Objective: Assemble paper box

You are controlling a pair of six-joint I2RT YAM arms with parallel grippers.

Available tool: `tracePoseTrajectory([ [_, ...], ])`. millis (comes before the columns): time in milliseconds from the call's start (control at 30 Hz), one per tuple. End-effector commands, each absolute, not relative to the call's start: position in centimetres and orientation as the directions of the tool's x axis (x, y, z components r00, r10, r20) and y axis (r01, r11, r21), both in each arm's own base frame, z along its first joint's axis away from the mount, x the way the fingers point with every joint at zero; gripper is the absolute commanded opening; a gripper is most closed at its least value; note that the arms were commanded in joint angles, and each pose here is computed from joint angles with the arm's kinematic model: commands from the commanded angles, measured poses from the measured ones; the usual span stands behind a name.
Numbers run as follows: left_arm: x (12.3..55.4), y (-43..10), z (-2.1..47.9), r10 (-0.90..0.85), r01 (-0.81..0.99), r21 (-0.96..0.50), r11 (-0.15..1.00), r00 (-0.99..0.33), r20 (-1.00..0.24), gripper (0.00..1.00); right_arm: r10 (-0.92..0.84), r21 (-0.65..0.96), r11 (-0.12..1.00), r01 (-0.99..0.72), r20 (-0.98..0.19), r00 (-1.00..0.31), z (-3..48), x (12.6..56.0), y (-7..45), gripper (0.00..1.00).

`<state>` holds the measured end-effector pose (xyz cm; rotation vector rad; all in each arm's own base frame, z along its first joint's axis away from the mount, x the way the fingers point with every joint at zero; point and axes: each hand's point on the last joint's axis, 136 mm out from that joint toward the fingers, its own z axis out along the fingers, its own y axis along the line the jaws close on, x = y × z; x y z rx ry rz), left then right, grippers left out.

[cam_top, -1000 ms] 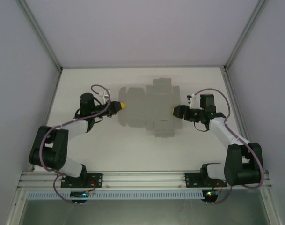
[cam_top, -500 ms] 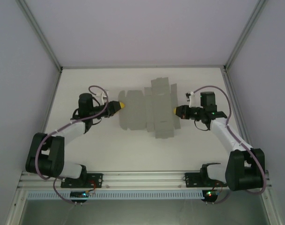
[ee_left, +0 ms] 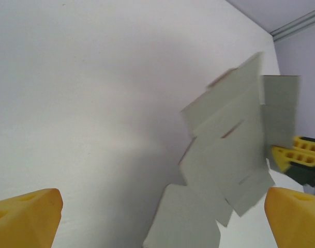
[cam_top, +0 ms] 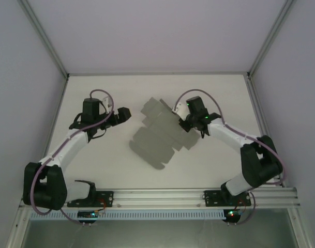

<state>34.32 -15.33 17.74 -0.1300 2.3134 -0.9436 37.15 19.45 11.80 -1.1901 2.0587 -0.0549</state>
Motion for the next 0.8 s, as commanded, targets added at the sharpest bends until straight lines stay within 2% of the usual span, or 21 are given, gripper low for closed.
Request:
tracePoseTrajectory([
  [0,35.9,-17.3,21.1,-0.276,0.240,-0.678,0.695,-0.782,-0.559,1.00,-0.912,-0.725,0.353,-0.592,-0.409,-0.042,15.0,41.3,20.2,0.02],
  [33,36.5,-18.0,21.9,-0.266,0.263,-0.680,0.684,-0.779,-0.568,1.00,-0.929,-0.765,0.296,-0.572,-0.369,0.013,15.0,41.5,21.0,0.02],
  [133,37.9,-20.1,23.7,-0.221,0.322,-0.688,0.650,-0.787,-0.576,1.00,-0.938,-0.800,0.224,-0.557,-0.332,0.098,14.8,41.0,23.1,0.01],
  [400,39.9,-25.2,24.0,-0.090,0.413,-0.689,0.596,-0.818,-0.568,1.00,-0.927,-0.805,0.190,-0.562,-0.335,0.166,15.6,39.7,25.6,0.01],
  [633,39.4,-26.7,20.3,-0.030,0.359,-0.709,0.608,-0.881,-0.472,0.77,-0.929,-0.797,0.213,-0.565,-0.344,0.136,15.4,40.0,25.8,0.00],
  [700,38.9,-26.8,19.5,-0.030,0.338,-0.727,0.598,-0.896,-0.442,0.68,-0.928,-0.792,0.222,-0.569,-0.350,0.124,15.3,40.1,25.8,0.00],
  [767,38.3,-27.2,19.0,-0.029,0.331,-0.742,0.584,-0.904,-0.426,0.65,-0.926,-0.788,0.244,-0.564,-0.362,0.104,15.3,40.4,25.8,0.00],
])
